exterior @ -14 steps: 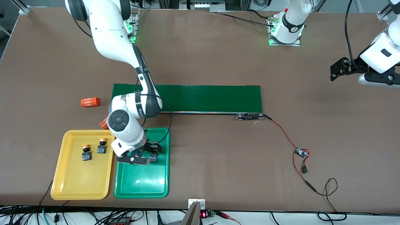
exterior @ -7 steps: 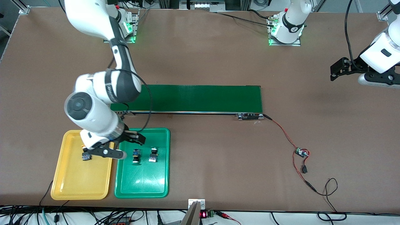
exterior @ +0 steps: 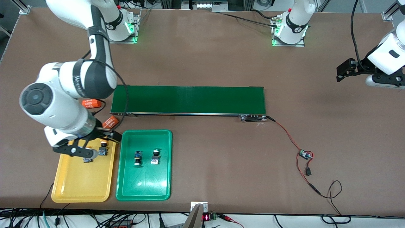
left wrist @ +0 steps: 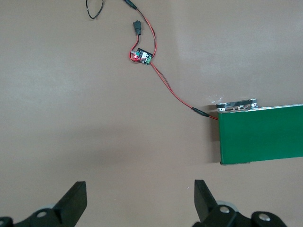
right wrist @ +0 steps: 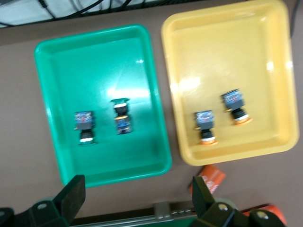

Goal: Sort buttons by color to trays

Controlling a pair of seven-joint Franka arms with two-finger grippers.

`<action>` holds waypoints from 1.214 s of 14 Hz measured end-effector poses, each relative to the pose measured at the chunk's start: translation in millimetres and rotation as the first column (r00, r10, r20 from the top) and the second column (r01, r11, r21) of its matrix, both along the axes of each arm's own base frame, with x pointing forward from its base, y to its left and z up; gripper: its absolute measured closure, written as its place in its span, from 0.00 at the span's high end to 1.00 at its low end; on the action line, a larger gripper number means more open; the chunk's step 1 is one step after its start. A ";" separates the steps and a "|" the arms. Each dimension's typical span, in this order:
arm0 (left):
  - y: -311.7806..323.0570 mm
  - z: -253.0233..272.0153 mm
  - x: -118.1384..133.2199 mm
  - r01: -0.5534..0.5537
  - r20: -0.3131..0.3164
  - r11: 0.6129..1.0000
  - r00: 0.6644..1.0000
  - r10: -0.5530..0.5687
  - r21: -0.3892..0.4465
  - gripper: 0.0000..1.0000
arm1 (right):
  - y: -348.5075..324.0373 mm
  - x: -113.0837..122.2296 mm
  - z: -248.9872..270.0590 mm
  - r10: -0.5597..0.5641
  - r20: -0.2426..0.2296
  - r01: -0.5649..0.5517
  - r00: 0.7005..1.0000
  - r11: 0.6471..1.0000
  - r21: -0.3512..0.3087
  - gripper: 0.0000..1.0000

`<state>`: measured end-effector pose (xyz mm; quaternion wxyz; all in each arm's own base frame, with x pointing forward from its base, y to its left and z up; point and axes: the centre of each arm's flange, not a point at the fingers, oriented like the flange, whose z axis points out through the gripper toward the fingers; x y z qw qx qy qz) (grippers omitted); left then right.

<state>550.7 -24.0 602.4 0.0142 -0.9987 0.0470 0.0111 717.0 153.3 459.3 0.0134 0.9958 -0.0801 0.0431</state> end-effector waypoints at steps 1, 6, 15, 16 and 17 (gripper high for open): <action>-0.1 -0.1 -0.1 0.000 -0.001 1.000 1.000 0.000 0.000 1.00 | -19.8 2.9 4.7 -0.009 0.002 0.009 1.000 1.000 0.007 1.00; -2.0 -1.1 -1.5 0.003 -0.013 1.000 1.000 -0.003 0.001 1.00 | -101.4 -7.8 46.8 0.021 -0.042 -0.021 0.999 1.000 0.000 1.00; -2.5 0.0 -1.5 0.004 -0.011 1.000 1.000 -0.004 0.001 1.00 | -179.6 -86.7 118.2 0.099 -0.158 -0.097 0.983 0.995 0.016 1.00; -2.5 0.9 -1.4 0.004 -0.009 1.000 1.000 -0.004 0.001 1.00 | -179.3 -94.8 121.8 0.103 -0.161 -0.103 0.982 0.995 0.006 1.00; -2.5 1.5 -1.4 0.004 -0.008 1.000 1.000 -0.004 0.000 1.00 | -178.1 -103.5 123.8 0.107 -0.167 -0.108 0.980 0.994 0.003 1.00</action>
